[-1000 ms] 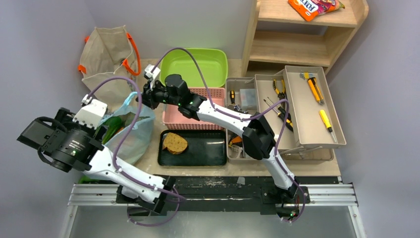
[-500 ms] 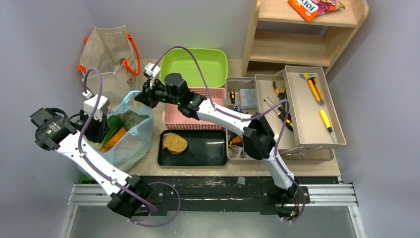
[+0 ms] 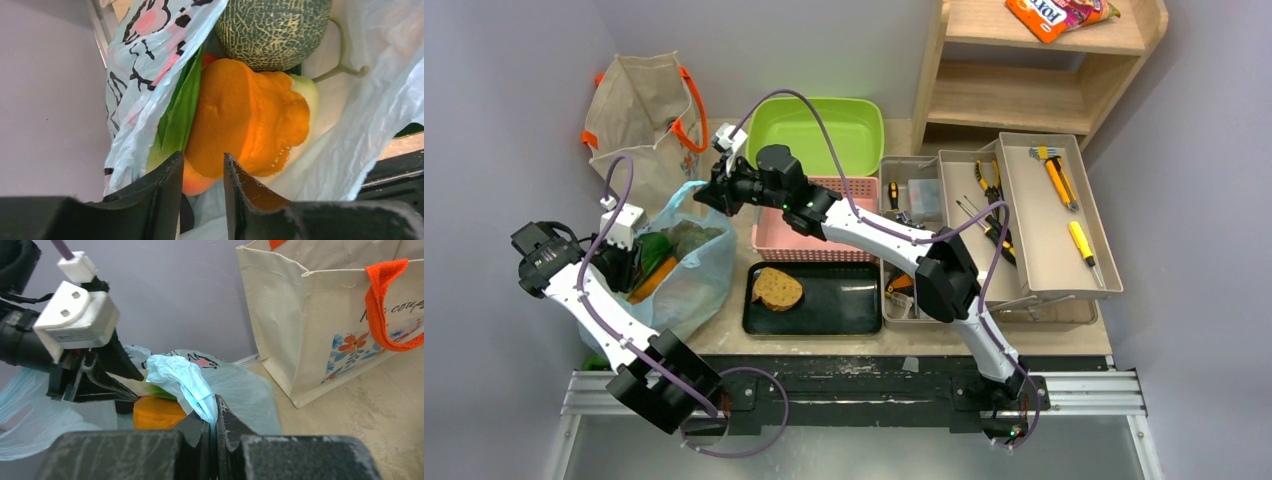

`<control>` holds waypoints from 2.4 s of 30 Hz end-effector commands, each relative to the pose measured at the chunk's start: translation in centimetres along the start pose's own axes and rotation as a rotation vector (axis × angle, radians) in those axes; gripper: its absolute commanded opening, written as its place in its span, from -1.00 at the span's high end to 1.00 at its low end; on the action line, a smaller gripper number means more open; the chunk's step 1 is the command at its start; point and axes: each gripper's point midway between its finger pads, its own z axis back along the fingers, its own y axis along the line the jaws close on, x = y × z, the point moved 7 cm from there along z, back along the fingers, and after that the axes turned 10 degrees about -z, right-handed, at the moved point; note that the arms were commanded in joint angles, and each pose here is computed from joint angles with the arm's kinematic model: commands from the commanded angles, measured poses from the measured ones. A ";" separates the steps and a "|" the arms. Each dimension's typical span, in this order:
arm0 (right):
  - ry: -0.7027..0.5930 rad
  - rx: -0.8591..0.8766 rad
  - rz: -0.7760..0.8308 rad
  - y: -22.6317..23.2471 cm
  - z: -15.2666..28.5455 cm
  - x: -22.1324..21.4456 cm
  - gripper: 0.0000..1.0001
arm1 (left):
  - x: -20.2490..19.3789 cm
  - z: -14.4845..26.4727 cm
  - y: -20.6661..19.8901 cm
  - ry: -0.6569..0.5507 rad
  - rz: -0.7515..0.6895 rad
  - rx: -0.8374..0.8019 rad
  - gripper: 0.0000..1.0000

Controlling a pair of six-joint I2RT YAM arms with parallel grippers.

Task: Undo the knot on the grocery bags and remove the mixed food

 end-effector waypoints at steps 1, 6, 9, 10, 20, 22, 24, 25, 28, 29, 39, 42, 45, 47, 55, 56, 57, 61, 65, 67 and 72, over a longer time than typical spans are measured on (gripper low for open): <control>-0.032 0.046 0.006 1.3 0.3 2.1 1.00 | -0.3 -1.4 1.6 -0.010 -0.043 0.046 0.25; -0.019 0.042 0.006 1.1 0.2 1.9 1.00 | -0.1 -2.7 0.4 -0.082 -0.108 -0.055 0.01; -0.016 0.037 0.013 0.9 0.0 1.8 1.00 | -0.4 -3.2 -1.0 -0.080 -0.151 -0.159 -0.19; -0.018 0.035 0.014 0.9 0.0 1.9 1.00 | -0.5 -3.3 -1.3 -0.078 -0.151 -0.181 -0.24; -0.002 0.013 0.012 0.2 -0.1 1.4 1.00 | -1.7 -5.5 -3.6 -0.080 -0.147 -0.305 -0.47; 0.002 0.010 0.012 0.0 -0.1 1.3 1.00 | -2.3 -6.4 -3.6 -0.054 -0.151 -0.276 -0.49; 0.002 0.008 0.011 0.0 -0.1 1.2 1.00 | -2.8 -7.3 -3.0 -0.038 -0.172 -0.204 -0.46; 0.004 0.007 0.011 0.0 -0.2 1.2 1.00 | -3.1 -7.6 -2.9 -0.028 -0.176 -0.177 -0.42; 0.009 0.002 0.011 -0.2 -0.2 0.9 1.00 | -3.2 -7.6 -2.7 -0.019 -0.180 -0.153 -0.03; 0.010 -0.001 0.011 -0.3 -0.2 0.9 1.00 | -2.9 -7.3 -2.8 -0.022 -0.181 -0.161 0.21; 0.019 -0.012 0.012 -0.5 0.1 0.5 1.00 | 3.2 0.8 -5.9 -0.185 -0.226 -0.148 1.00; 0.018 -0.017 0.008 -0.5 0.2 0.5 1.00 | 5.3 3.2 -5.8 -0.226 -0.226 -0.109 1.00; 0.016 -0.013 0.014 -0.4 0.2 0.7 1.00 | 7.1 5.2 -6.0 -0.272 -0.237 -0.101 1.00; 0.016 -0.013 0.017 -0.4 0.2 0.7 1.00 | 7.6 5.9 -6.2 -0.277 -0.241 -0.105 1.00; 0.021 -0.011 0.001 -0.3 0.2 0.6 1.00 | 4.0 1.1 -2.6 -0.138 -0.185 -0.024 0.18; 0.023 -0.012 -0.004 -0.3 0.2 0.5 1.00 | 3.9 0.5 -2.2 -0.145 -0.170 -0.023 0.12; 0.023 -0.013 -0.006 -0.4 0.2 0.5 1.00 | 3.8 0.0 -1.8 -0.152 -0.156 -0.019 0.08; 0.030 -0.015 -0.011 -0.4 0.2 0.3 1.00 | 3.0 -2.0 0.1 -0.134 -0.111 0.028 0.06; 0.036 -0.013 -0.006 -0.5 0.3 0.1 1.00 | 1.0 -3.9 -0.3 -0.073 -0.123 0.020 0.05; 0.035 -0.012 -0.005 -0.5 0.3 0.1 1.00 | 0.2 -4.4 -1.0 -0.056 -0.131 0.004 -0.05; 0.041 -0.014 -0.008 -0.6 0.0 -0.1 1.00 | -0.5 -4.5 -4.0 -0.071 -0.186 -0.101 -0.80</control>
